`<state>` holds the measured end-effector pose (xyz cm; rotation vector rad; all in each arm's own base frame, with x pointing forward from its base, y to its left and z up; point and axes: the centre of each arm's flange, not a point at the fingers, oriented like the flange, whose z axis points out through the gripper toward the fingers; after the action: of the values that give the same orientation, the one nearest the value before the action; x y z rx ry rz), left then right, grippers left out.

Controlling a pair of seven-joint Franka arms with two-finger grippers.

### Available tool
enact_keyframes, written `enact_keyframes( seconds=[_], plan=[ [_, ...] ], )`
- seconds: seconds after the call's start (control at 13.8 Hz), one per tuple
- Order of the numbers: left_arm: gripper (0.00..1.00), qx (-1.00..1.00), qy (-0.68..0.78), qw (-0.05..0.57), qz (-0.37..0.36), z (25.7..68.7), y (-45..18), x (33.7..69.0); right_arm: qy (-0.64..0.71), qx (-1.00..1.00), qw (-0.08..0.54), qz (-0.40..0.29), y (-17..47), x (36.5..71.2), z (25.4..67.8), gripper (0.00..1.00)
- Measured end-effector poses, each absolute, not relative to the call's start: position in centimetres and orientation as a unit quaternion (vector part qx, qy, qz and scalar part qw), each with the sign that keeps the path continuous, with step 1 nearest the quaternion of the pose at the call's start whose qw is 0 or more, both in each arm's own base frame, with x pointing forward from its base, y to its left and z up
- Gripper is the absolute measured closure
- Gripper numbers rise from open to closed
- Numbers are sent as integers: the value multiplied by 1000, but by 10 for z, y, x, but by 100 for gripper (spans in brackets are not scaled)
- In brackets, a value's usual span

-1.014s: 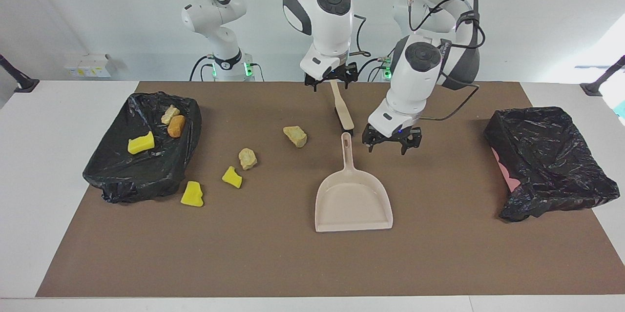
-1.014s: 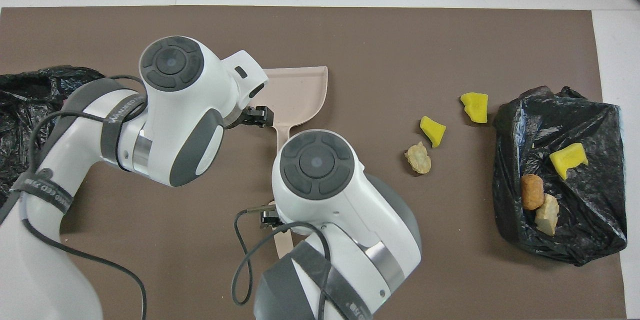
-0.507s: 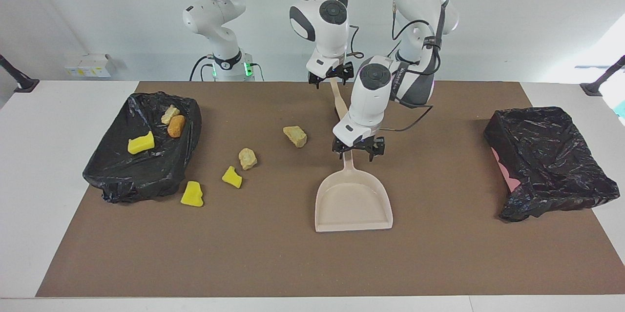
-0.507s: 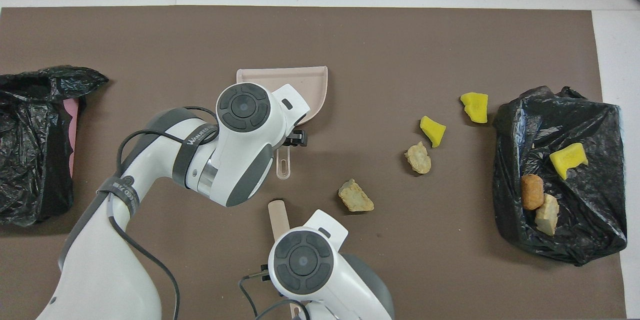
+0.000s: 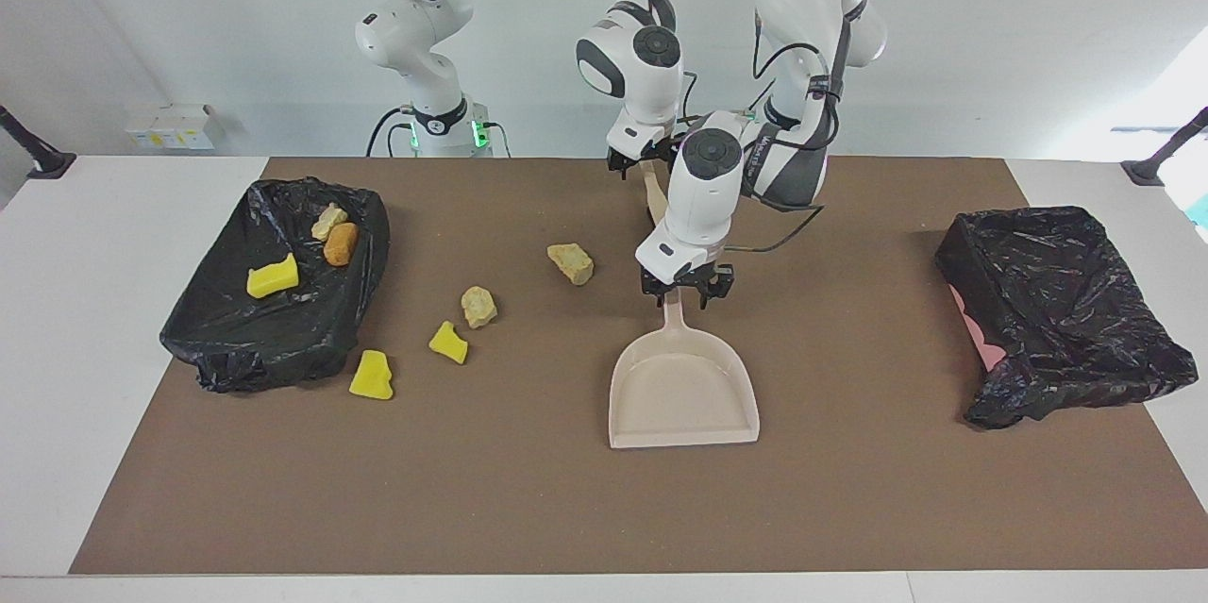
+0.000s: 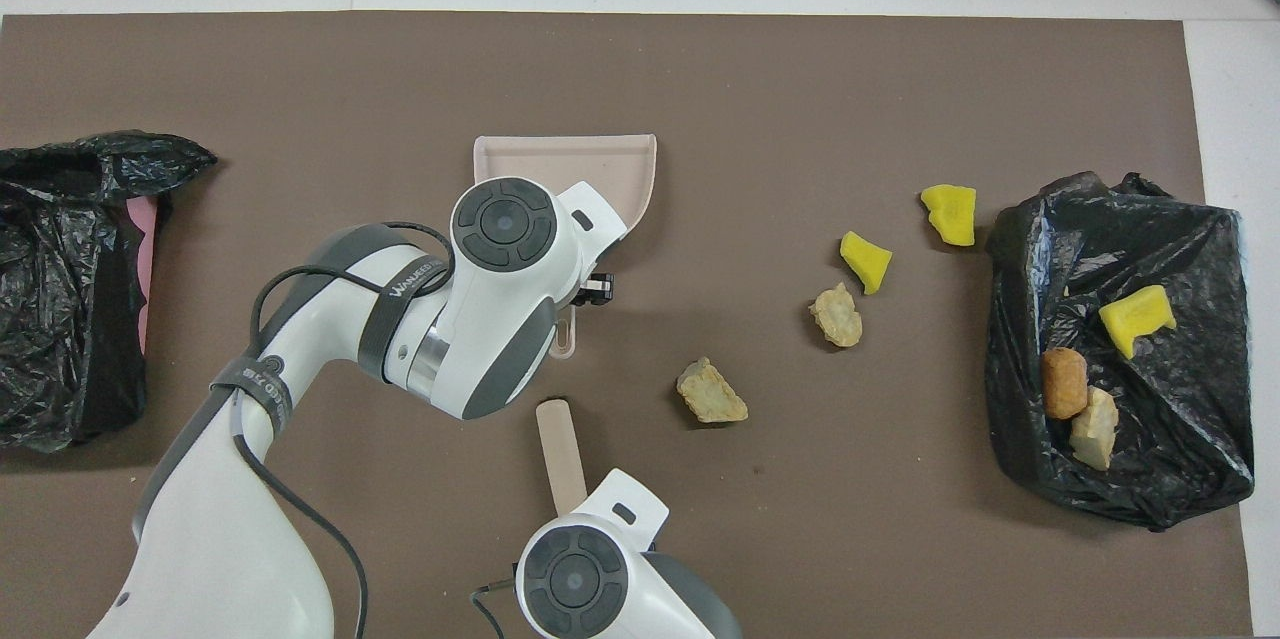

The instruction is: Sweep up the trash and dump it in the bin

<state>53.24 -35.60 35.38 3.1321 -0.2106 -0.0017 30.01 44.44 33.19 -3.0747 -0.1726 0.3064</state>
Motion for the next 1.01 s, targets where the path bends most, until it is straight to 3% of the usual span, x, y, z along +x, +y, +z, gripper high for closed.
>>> enact_keyframes(
  seconds=[0.14, 0.29, 0.43, 0.51, 0.72, 1.01],
  plan=[
    [66, 998, -64, 4, -1, 355, -357, 532, -58, -993, 23, 99, 446, 298, 332, 2],
    [69, 998, -60, 7, 4, 361, -356, 535, -59, -993, 23, 99, 446, 297, 332, 7],
    [69, 998, -55, 12, 15, 374, -353, 542, -59, -993, 23, 99, 446, 297, 332, 25],
    [69, 998, -51, 15, 23, 384, -350, 547, -59, -993, 24, 99, 446, 297, 333, 42],
    [69, 999, -38, 16, 36, 415, -333, 564, -56, -993, 23, 99, 447, 296, 333, 74],
    [69, 998, -48, 12, 37, 447, -292, 582, -57, -993, 16, 106, 445, 294, 337, 74]
  ],
)
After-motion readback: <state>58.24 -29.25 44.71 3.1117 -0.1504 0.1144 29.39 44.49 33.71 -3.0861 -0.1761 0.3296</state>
